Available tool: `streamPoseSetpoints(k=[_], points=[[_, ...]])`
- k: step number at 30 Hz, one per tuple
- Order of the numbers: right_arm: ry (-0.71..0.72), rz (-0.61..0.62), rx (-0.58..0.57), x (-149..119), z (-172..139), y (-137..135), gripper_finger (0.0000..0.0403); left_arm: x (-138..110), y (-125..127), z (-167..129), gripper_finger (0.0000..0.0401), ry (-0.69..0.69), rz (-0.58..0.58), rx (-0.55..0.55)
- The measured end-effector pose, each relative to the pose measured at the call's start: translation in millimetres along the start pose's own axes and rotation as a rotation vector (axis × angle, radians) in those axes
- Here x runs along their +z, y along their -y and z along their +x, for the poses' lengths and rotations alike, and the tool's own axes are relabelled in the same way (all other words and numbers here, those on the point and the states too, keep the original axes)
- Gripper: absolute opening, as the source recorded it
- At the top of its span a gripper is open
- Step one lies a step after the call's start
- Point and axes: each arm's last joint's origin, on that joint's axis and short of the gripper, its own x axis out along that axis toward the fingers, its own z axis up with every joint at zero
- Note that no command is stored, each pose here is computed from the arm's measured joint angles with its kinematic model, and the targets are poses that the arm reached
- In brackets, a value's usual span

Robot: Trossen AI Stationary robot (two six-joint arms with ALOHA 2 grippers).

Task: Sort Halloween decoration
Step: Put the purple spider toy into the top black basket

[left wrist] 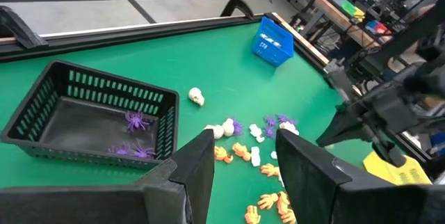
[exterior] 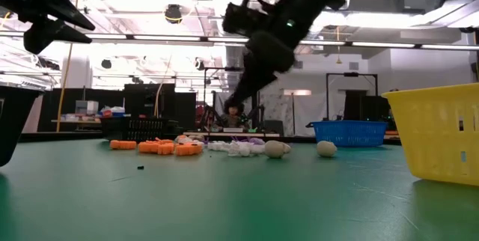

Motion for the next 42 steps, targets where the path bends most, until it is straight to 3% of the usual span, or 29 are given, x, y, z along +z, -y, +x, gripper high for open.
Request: streamPoseSetpoints(k=[3,6,11,16,21,26,33,37,42], points=[[0.011,0.012,-0.019,4.3,0.3,11.6,0.0014,0.1,-0.2,0.0,0.0143,0.003,0.001,0.007],[-0.010,0.117,-0.036,1.1,3.0,23.0,0.0028,0.1,-0.2,0.0,0.0143,0.003,0.000,0.007],[-0.085,0.265,0.020,-7.0,4.4,29.2,0.0114,0.1,-0.3,0.0,0.0143,0.004,0.000,0.009],[-0.101,0.349,0.055,-6.9,2.2,15.3,0.0209,0.1,-0.3,0.0,0.0143,0.004,0.015,0.010],[-0.160,0.370,0.042,-15.8,14.0,-1.3,0.0255,0.1,-0.3,0.0,0.0143,0.004,0.015,0.011],[-0.207,0.367,0.023,-26.7,38.1,-11.2,0.0256,-0.4,-0.8,0.4,0.0143,0.002,0.012,0.014],[-0.213,0.381,0.002,-27.2,36.8,-10.3,0.0236,-1.7,-1.3,0.3,0.0143,-0.010,-0.007,0.019],[-0.212,0.382,-0.002,-26.7,34.3,-7.0,0.0184,-1.6,-1.3,0.3,0.0143,-0.010,-0.007,0.019],[-0.228,0.387,-0.008,-28.2,34.3,-3.4,0.0086,-1.5,-1.6,0.3,0.0143,-0.004,-0.005,0.031]])
